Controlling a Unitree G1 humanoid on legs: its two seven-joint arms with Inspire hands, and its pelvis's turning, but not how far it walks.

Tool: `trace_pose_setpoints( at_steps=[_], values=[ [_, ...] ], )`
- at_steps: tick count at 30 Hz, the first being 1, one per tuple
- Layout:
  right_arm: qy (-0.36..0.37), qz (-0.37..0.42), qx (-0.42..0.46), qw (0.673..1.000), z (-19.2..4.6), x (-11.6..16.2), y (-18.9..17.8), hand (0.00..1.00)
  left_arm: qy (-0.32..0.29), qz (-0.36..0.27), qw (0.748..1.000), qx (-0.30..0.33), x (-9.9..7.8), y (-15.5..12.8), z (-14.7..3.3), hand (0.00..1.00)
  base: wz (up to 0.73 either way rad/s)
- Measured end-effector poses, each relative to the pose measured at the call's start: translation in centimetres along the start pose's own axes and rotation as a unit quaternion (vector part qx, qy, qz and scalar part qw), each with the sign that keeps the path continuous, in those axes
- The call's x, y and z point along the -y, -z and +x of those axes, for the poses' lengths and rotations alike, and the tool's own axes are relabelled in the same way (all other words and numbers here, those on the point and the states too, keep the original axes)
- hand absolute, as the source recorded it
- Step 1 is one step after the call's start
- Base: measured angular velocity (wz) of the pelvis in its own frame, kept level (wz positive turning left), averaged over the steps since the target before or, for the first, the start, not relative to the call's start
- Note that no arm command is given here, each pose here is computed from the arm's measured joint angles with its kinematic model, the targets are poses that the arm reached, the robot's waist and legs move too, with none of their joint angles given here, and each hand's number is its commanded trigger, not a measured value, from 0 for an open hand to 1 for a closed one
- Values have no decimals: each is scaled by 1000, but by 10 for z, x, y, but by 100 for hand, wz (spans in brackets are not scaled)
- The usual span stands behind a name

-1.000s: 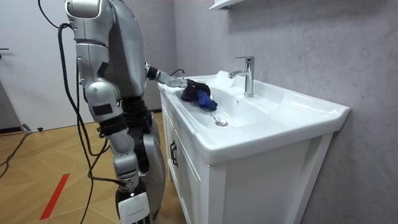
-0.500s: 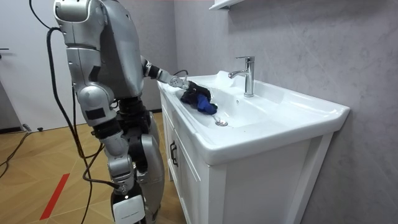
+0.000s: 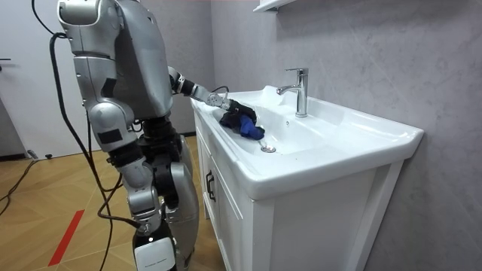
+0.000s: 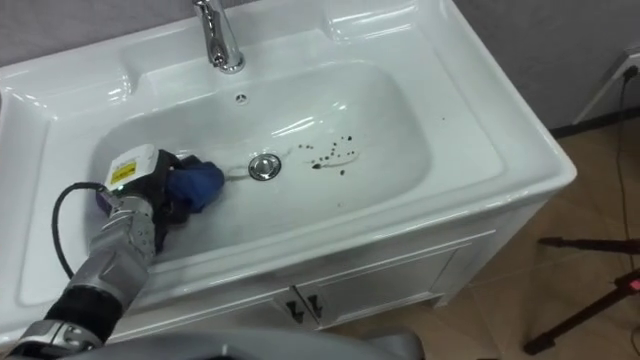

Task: Wipe basin

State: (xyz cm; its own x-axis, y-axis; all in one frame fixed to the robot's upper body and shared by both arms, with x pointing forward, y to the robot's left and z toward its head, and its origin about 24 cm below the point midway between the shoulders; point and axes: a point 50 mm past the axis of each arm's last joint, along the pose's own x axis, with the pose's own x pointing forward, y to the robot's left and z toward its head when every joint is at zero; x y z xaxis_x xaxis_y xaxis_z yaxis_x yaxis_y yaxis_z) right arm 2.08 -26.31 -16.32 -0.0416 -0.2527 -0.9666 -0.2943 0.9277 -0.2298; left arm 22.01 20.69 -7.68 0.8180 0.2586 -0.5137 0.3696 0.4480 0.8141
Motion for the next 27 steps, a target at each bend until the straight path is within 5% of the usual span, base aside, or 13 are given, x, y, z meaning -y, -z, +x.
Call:
trace_pose_setpoints(
  at_steps=[27],
  values=[
    [-53,22,-4,998,-1,-16,-7,0,86,-159,982,48,16,-51,4,100,0]
  ],
)
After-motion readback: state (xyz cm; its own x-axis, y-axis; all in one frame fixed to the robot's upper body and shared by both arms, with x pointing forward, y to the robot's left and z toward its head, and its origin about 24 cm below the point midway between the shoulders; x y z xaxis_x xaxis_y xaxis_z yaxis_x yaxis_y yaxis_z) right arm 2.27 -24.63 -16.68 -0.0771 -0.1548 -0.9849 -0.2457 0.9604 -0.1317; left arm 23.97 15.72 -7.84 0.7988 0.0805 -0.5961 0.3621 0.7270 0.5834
